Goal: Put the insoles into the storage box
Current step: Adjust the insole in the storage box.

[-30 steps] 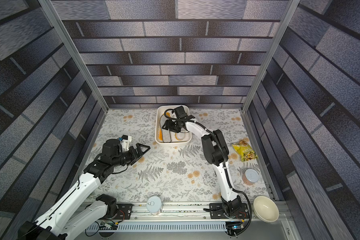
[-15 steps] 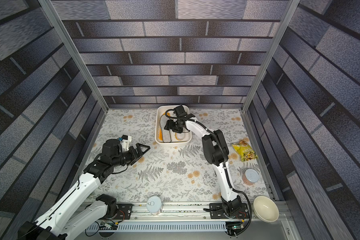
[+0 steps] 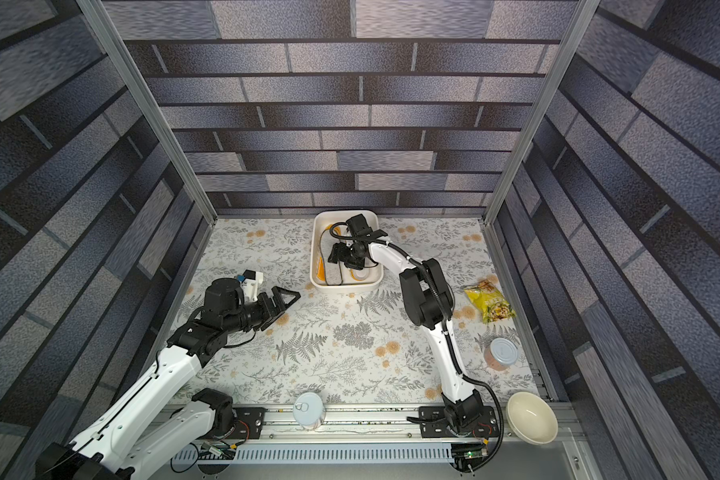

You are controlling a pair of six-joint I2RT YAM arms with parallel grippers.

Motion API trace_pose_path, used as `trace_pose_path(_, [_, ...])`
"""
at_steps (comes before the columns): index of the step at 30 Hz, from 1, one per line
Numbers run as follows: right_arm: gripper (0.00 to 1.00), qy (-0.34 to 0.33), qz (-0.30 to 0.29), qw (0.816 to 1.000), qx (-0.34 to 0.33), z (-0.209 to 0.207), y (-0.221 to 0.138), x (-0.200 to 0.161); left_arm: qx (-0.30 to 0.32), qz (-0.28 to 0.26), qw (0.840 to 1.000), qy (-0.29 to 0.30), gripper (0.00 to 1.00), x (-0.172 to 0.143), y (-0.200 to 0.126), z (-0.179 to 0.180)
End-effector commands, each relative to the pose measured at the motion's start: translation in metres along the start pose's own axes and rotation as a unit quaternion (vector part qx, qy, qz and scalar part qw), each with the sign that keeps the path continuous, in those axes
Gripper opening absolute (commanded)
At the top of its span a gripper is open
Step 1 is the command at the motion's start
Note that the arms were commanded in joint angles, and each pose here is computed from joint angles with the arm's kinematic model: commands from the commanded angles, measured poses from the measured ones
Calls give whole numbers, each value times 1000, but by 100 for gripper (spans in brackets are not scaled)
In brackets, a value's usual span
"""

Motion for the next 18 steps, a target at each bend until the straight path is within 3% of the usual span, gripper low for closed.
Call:
trace_pose_path(1, [74, 1, 8, 1000, 17, 7, 8, -1, -4, 3, 1000, -2, 100, -2, -2, 0])
trace_pose_path(18, [76, -16, 20, 995, 95, 35, 10, -6, -5, 4, 1000, -4, 100, -3, -1, 0])
Point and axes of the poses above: each gripper's point midway between its finger pads, its own y axis out along the fingers, its own z axis along the line the jaws close on, x = y × z, the point moved 4 cm from there along -y, back along the fingers, and after that the axes turned 5 degrees about -y, right-handed, at the moved point
